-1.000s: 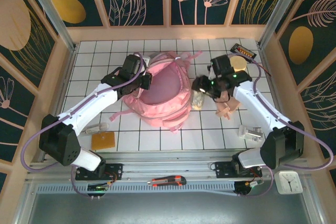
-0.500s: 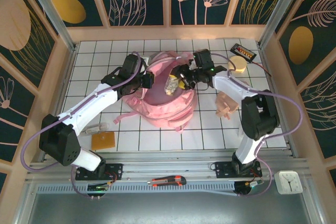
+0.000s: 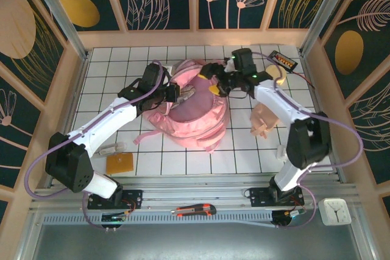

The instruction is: Pack the student bag

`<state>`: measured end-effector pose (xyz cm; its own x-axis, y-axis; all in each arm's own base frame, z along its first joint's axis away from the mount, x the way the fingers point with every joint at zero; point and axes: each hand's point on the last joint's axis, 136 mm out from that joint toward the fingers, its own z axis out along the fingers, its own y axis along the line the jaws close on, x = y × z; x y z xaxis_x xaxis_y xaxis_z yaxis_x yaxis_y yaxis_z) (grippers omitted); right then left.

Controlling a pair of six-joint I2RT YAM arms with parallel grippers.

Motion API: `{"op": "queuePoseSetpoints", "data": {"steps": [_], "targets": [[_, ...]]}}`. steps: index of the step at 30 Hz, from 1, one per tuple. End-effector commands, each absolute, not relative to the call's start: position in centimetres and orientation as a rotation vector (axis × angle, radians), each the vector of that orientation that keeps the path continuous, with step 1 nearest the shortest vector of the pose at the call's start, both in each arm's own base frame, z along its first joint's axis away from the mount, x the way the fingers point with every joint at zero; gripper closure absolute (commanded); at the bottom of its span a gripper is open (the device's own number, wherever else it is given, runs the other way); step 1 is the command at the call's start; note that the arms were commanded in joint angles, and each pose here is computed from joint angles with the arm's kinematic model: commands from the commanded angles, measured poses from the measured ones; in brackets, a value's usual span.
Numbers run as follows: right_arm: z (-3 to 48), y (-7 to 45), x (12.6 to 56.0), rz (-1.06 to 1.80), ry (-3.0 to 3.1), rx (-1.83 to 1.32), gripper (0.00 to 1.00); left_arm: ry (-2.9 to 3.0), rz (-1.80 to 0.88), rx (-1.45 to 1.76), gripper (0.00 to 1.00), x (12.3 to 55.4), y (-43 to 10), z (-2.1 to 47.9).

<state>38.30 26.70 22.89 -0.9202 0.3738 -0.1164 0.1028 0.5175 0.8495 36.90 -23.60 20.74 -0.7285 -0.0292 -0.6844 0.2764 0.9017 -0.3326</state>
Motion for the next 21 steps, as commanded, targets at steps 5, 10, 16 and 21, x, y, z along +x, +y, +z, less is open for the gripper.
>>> {"op": "queuePoseSetpoints", "data": {"steps": [5, 10, 16, 21], "targets": [[19.1, 8.4, 34.5, 0.671, 2.492, 0.740, 0.17, 2.106, -0.654, 0.169, 1.00, 38.4, -24.8, 26.5], [14.7, -0.6, 30.6, 0.509, 2.439, 1.000, 0.18, 2.108, -0.658, 0.175, 1.00, 38.4, -24.9, 26.2], [10.3, -4.4, 30.1, 0.517, 2.429, 1.152, 0.20, 2.104, -0.663, 0.171, 1.00, 38.1, -24.8, 26.3], [7.9, -4.7, 32.4, 0.573, 2.436, 1.162, 0.27, 2.108, -0.658, 0.166, 1.00, 37.9, -24.5, 26.4]]}}
